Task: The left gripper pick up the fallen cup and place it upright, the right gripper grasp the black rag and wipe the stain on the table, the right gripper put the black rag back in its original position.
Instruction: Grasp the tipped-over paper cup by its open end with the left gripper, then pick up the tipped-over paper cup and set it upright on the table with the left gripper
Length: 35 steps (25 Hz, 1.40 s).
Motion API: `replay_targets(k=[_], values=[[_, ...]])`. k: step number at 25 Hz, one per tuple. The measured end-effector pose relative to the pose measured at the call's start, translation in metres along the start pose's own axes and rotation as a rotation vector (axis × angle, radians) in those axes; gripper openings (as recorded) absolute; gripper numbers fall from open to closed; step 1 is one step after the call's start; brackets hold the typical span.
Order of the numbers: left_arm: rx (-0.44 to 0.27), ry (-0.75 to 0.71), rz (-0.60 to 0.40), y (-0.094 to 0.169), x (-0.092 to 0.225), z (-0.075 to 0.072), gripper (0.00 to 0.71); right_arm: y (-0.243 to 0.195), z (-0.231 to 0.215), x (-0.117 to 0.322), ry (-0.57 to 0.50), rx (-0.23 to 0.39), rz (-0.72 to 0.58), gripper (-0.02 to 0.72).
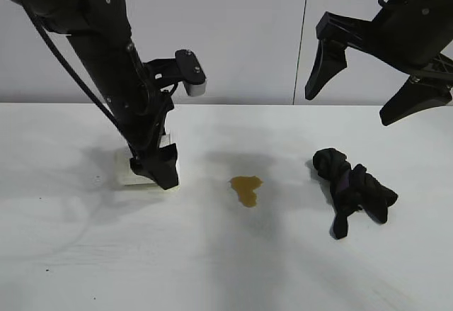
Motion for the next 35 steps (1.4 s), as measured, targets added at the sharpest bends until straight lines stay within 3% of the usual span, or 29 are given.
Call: replay_targets(k=[9, 22, 28, 35], values=[[0.004, -0.043, 0.003, -0.012, 0.003, -0.001, 0.694, 0.000, 0.000, 0.000, 0.000, 0.000, 0.000, 0.694], [0.014, -0.171, 0.038, -0.014, 0.008, -0.003, 0.575, 0.000, 0.000, 0.000, 0.000, 0.000, 0.001, 0.694], [0.015, -0.173, 0.040, -0.014, 0.009, -0.003, 0.484, 0.000, 0.000, 0.000, 0.000, 0.000, 0.002, 0.694], [0.008, -0.150, 0.020, -0.008, 0.005, -0.002, 0.468, 0.000, 0.000, 0.000, 0.000, 0.000, 0.002, 0.694]])
Point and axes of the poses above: a point on each arm's last joint axis where the gripper is mounted, y pointing back along that axis away from the gripper, z along the wrist's bending axis when the last joint is at zero, x = y × z, the point moved 2 cm from there along -y, pointing out along that axis toward the gripper, and after that the axes turned 2 degrees about y, right-handed, at the moved point
